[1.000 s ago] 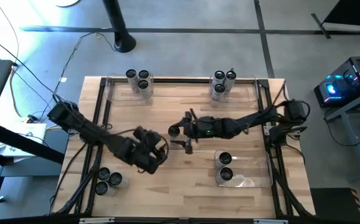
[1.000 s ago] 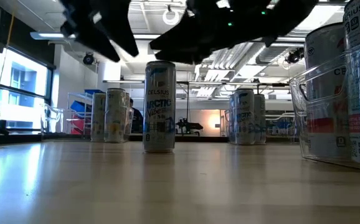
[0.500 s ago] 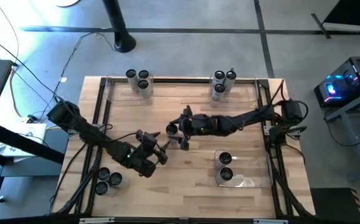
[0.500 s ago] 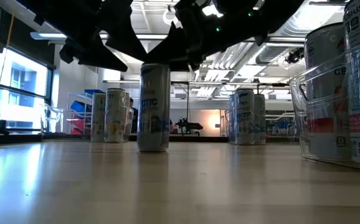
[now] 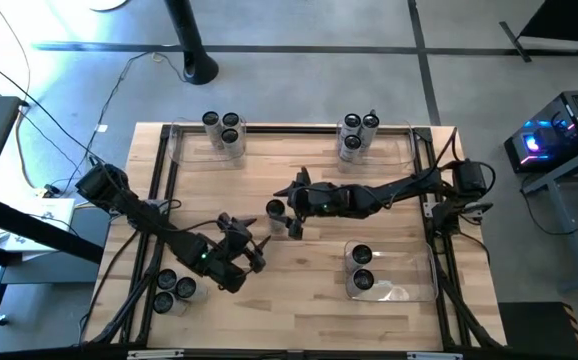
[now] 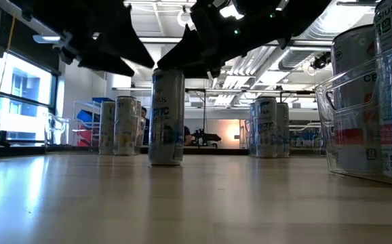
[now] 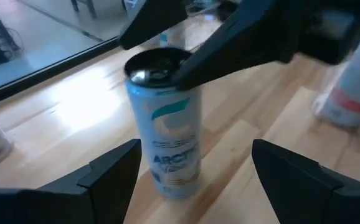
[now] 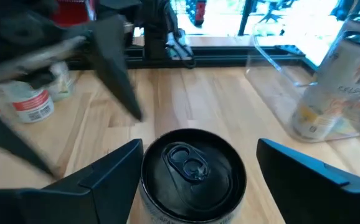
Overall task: Sort soda cans
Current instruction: Put the white-blue soda can into the top right transparent bin
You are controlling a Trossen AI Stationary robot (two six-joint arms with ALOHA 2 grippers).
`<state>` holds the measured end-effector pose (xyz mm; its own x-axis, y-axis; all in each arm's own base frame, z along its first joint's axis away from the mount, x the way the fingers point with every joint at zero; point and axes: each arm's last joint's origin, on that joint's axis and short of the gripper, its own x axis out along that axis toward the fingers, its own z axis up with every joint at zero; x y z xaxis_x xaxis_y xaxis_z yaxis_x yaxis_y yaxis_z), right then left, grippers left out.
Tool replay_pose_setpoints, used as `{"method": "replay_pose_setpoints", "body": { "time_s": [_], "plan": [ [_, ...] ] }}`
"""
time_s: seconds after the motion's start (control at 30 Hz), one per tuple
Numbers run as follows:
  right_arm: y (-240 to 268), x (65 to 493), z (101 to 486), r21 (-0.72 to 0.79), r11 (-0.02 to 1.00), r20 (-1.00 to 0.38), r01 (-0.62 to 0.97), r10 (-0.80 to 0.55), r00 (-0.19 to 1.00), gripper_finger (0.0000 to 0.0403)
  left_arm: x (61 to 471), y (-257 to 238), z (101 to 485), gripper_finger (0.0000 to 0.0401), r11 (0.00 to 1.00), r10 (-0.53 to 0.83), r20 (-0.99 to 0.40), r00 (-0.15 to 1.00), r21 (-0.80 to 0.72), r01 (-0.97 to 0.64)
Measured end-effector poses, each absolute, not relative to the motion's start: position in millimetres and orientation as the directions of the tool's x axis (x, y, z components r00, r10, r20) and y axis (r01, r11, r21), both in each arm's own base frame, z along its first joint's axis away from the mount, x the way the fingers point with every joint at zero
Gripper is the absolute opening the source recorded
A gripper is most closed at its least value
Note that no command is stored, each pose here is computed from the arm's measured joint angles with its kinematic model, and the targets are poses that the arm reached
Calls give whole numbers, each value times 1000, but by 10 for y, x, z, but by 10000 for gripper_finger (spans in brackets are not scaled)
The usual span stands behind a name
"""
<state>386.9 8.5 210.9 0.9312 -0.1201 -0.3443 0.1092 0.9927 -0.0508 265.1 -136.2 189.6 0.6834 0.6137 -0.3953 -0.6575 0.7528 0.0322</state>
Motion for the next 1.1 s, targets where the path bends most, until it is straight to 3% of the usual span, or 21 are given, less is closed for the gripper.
{"method": "replay_pose_setpoints", "body": {
  "time_s": [0.33, 0.67, 0.97, 1.1],
  "plan": [
    [99, 3884, 1985, -16, 997, -397, 77, -77, 914, 309, 2883, -1117, 1576, 300, 688, 688, -427, 587, 124, -715],
    [97, 3881, 1967, -17, 997, -411, 77, -77, 909, 308, 3061, -1302, 1629, 300, 793, 589, -373, 717, 98, -601],
    [93, 3808, 1989, -19, 996, -477, 90, -88, 875, 242, 3021, -1392, 1635, 300, 807, 574, -365, 733, 99, -582],
    [106, 3642, 2232, -117, 982, -486, 148, -186, 854, 242, 3010, -1412, 1634, 300, 810, 569, -365, 736, 98, -578]
  ]
}}
